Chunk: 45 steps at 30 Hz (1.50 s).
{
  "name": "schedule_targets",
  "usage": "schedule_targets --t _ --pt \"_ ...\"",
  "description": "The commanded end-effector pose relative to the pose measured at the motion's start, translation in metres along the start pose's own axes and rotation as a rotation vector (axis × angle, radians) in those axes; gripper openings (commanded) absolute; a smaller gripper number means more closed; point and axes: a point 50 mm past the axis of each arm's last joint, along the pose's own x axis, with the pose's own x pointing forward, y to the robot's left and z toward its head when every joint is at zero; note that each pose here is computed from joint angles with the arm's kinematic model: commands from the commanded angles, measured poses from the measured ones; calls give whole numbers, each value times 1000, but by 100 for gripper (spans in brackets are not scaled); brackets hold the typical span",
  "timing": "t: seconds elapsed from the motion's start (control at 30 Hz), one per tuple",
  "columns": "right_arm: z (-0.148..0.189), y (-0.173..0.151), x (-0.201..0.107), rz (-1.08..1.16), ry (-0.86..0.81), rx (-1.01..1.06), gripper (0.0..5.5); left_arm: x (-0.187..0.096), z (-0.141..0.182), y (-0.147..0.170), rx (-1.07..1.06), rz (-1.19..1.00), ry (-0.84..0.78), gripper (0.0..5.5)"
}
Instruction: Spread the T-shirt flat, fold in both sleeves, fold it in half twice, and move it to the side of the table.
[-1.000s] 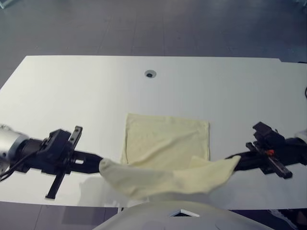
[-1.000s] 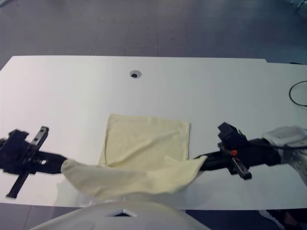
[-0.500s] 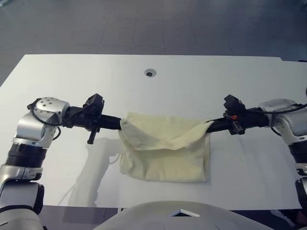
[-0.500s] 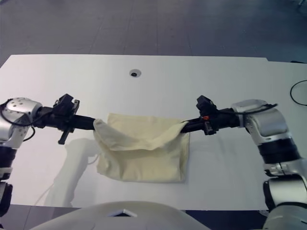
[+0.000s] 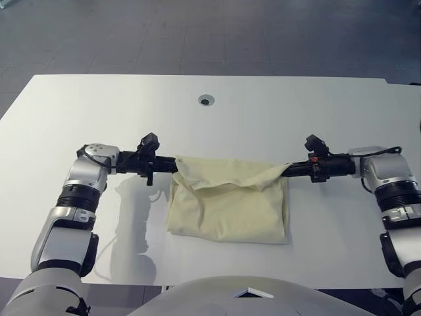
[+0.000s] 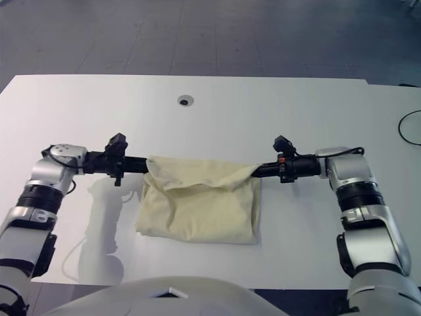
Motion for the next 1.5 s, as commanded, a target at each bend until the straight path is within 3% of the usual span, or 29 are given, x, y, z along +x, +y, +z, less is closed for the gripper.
schedule_targets --t 0.03,0.3,0.53,0.67,0.8,0.97,1.17,1.37,1.5 --pt "2 -10 2 -78 -73 119 76 3 3 7 -64 32 -8 160" --pt "1 -16 -9 -191 -197 282 198 2 1 15 -208 138 -61 287" --pt "19 9 -16 -152 -308 138 297 -12 9 20 -166 346 -163 390" --pt "13 48 1 -14 -170 -17 243 -21 22 3 -92 348 -229 466" --pt "3 60 19 29 -74 -86 184 -20 40 -36 6 232 -275 525" --pt "-3 54 44 65 1 -84 102 -3 30 -79 86 28 -119 439" --pt "8 23 73 -20 15 -45 5 14 -2 -90 119 -24 72 337" --pt "13 6 71 -36 -102 75 0 27 -41 -83 101 -40 209 232" --pt "9 -7 69 -136 -108 100 0 31 -44 -81 103 -33 192 168"
